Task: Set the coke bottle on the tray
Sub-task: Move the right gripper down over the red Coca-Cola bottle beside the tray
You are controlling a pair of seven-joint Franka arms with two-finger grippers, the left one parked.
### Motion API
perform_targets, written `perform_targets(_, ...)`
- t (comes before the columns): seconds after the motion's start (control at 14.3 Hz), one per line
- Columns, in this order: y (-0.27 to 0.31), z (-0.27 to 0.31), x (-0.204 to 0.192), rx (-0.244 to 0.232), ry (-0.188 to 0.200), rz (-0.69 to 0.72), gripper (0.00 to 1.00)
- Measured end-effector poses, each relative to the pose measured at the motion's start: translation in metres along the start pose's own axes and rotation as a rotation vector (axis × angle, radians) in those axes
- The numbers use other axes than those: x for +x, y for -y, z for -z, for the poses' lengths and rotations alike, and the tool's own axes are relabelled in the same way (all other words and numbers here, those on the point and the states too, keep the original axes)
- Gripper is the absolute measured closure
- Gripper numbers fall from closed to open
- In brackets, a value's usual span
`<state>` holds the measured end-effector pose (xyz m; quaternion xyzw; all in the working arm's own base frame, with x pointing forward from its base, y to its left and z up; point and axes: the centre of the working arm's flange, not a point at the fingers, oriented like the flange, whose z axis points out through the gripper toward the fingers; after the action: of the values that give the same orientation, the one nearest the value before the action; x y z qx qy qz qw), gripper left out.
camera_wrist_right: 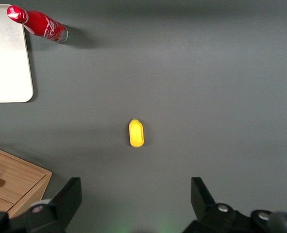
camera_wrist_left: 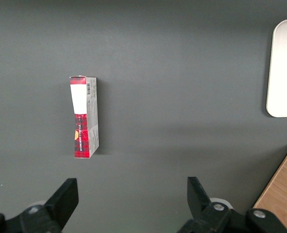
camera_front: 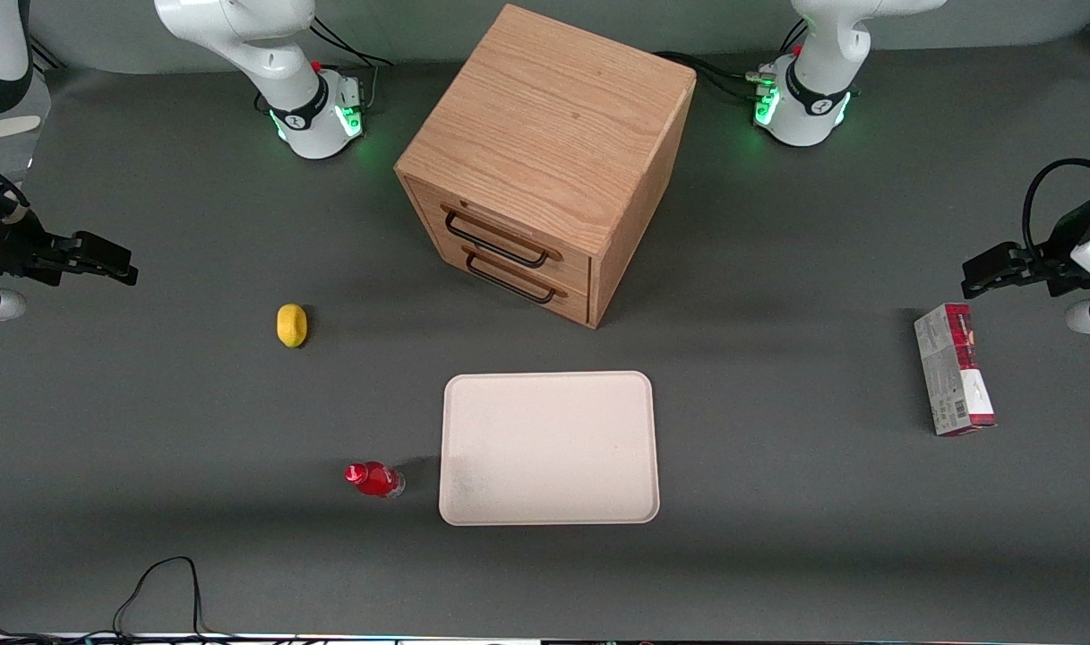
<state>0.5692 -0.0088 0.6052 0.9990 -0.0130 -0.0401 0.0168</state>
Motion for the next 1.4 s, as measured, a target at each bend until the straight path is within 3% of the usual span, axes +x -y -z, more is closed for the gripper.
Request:
perform_targets(0.7,0.018,-0.003,0.011,0.0,-0.003,0.029,0.0)
perform_targets(1.05,0.11,-0.014,0.072,-0.01,-0.055,0.144,0.0)
perform_targets(1.4,0.209,-0.048,0.118,0.048,-0.114,0.169,0.0)
